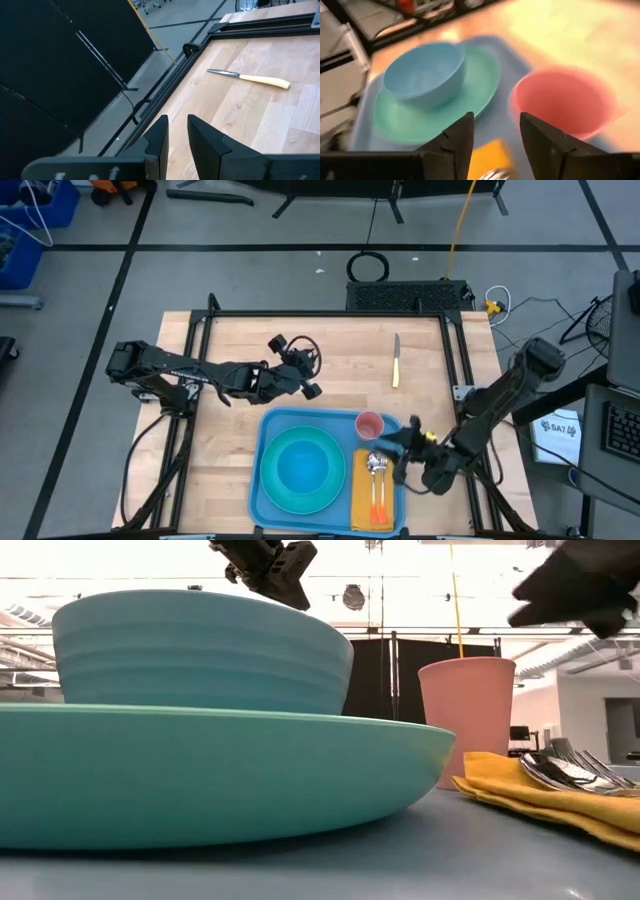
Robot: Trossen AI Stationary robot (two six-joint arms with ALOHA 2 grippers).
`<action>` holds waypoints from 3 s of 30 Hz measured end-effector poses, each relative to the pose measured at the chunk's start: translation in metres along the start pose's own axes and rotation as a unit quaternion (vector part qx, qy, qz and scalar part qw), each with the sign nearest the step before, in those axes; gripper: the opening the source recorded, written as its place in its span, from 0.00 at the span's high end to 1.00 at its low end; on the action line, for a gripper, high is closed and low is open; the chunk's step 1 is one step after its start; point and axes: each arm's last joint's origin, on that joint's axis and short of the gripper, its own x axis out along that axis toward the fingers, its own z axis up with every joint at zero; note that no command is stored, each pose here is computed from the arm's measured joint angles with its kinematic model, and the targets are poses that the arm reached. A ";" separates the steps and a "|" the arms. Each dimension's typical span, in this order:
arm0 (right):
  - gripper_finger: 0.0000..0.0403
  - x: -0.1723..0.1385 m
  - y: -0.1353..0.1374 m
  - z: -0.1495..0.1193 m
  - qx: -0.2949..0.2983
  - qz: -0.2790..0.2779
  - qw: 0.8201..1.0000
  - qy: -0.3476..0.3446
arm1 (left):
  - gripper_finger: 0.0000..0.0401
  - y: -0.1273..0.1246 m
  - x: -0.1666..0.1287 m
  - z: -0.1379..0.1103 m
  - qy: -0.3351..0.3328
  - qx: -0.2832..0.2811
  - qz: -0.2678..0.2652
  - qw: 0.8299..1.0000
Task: Set up tray
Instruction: Put the yellow knife on the yellow napkin to the left of the orange spoon
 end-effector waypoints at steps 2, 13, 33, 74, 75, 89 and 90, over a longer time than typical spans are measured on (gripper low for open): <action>0.63 -0.005 -0.008 0.013 -0.018 -0.022 0.999 -0.026 | 0.81 0.000 0.001 0.000 0.001 -0.014 -0.013 1.000; 0.66 0.002 -0.098 0.082 -0.032 -0.176 0.984 0.020 | 0.81 -0.002 0.002 -0.001 0.004 -0.028 -0.061 0.998; 0.76 0.064 -0.204 0.089 0.038 -0.254 0.920 0.298 | 0.81 0.000 0.004 -0.005 0.023 -0.029 -0.057 0.998; 0.52 0.115 -0.248 0.061 0.226 -0.296 0.859 0.351 | 0.81 0.001 0.005 -0.005 0.023 -0.031 -0.056 0.998; 0.54 0.115 -0.248 0.061 0.226 -0.297 0.858 0.352 | 0.81 0.001 0.005 -0.005 0.023 -0.028 -0.056 0.998; 0.87 0.112 -0.247 0.061 0.131 -0.310 0.870 0.360 | 0.81 0.001 0.004 -0.005 0.023 -0.024 -0.056 0.998; 0.87 0.112 -0.246 0.061 0.124 -0.313 0.871 0.357 | 0.81 0.001 0.004 -0.005 0.023 -0.024 -0.056 0.998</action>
